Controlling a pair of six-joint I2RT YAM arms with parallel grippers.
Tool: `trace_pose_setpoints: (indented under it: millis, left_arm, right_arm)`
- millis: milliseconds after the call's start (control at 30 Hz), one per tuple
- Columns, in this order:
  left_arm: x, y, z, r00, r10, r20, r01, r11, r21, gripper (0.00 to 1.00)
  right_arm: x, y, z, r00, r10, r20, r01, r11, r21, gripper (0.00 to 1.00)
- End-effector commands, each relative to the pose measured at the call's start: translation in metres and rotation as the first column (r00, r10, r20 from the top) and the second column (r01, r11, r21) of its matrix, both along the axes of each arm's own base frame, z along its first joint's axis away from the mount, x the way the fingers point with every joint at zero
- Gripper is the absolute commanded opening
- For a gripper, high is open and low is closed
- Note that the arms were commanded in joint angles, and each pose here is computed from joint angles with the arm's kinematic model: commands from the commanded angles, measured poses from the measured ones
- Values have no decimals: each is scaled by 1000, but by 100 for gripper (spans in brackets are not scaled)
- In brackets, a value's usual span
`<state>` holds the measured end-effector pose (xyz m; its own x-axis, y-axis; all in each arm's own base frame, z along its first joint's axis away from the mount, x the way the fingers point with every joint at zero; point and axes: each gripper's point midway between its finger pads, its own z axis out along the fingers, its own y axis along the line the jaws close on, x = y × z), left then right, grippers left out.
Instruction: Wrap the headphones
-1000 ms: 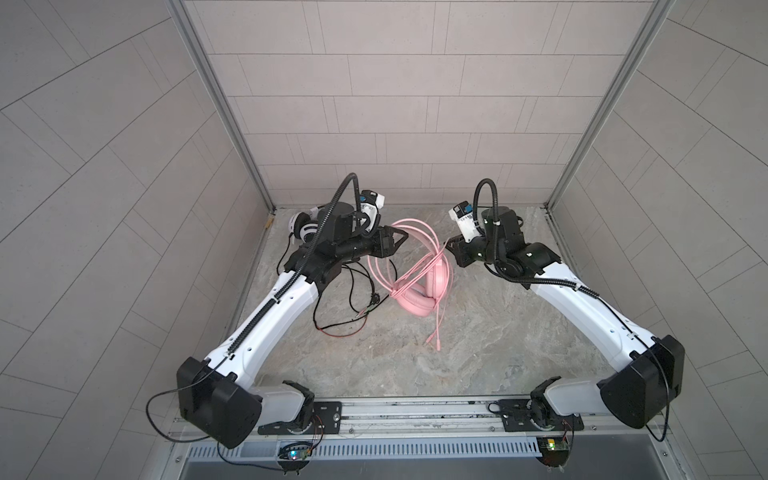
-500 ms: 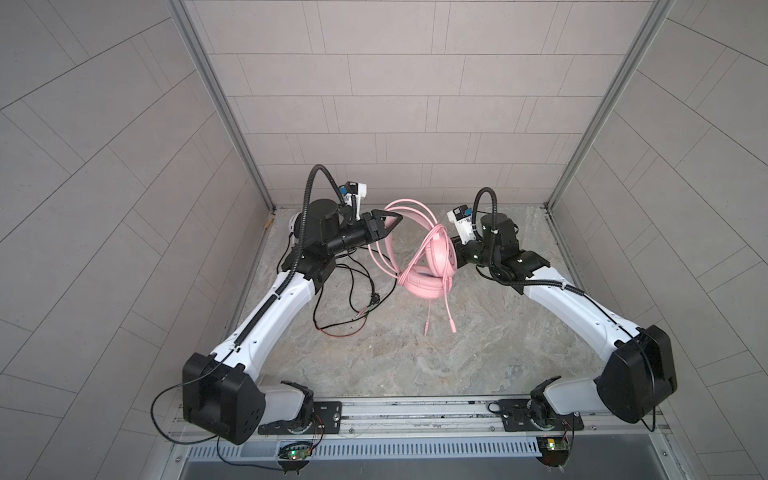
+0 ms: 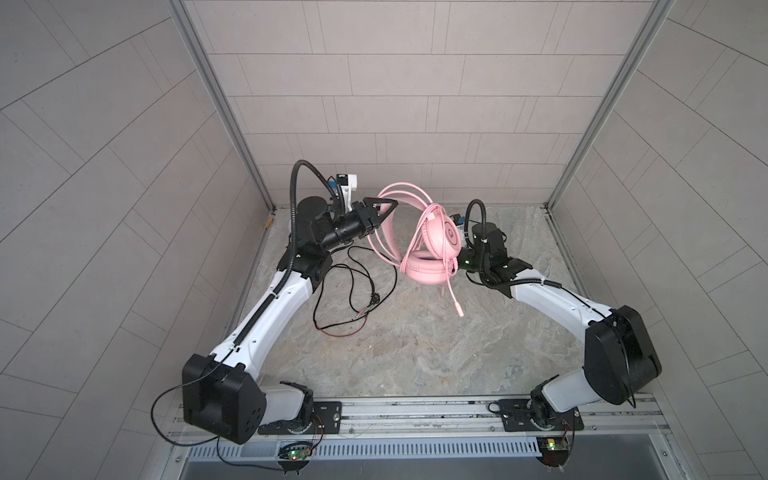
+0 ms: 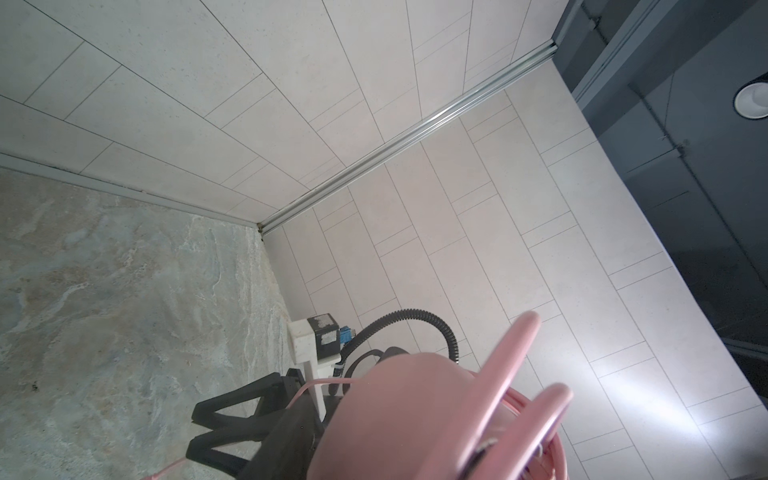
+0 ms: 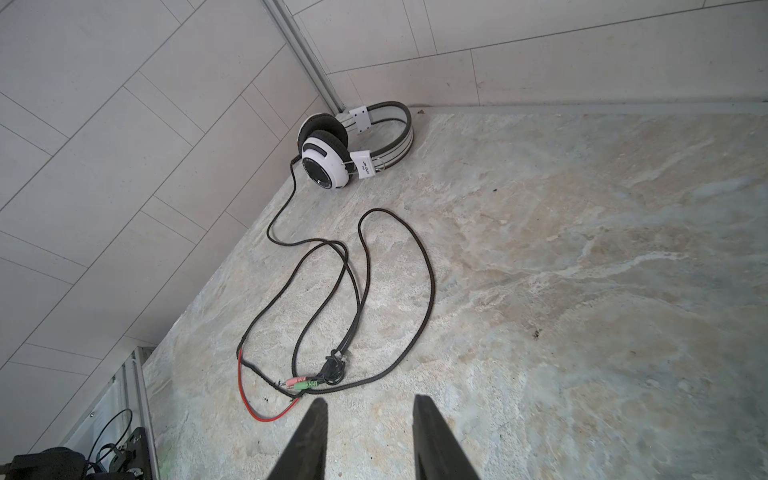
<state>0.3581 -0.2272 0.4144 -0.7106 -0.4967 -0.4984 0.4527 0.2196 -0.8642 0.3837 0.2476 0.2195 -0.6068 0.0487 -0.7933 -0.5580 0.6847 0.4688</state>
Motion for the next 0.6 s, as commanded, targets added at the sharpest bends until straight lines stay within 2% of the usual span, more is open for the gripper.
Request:
trace_pose_setpoints:
  millis: [0, 200, 567]
  left_arm:
    - [-10, 10, 47, 996, 11, 93, 1, 992, -129, 0]
    - [-6, 18, 60, 992, 54, 114, -32, 983, -182, 0]
    - [4, 43, 74, 975, 194, 108, -163, 956, -243, 0]
  right_arm:
    - [1, 2, 7, 1000, 6, 20, -7, 999, 46, 36]
    - [0, 5, -3, 1000, 7, 1, -7, 997, 83, 36]
    - [11, 23, -22, 998, 46, -42, -34, 971, 236, 36]
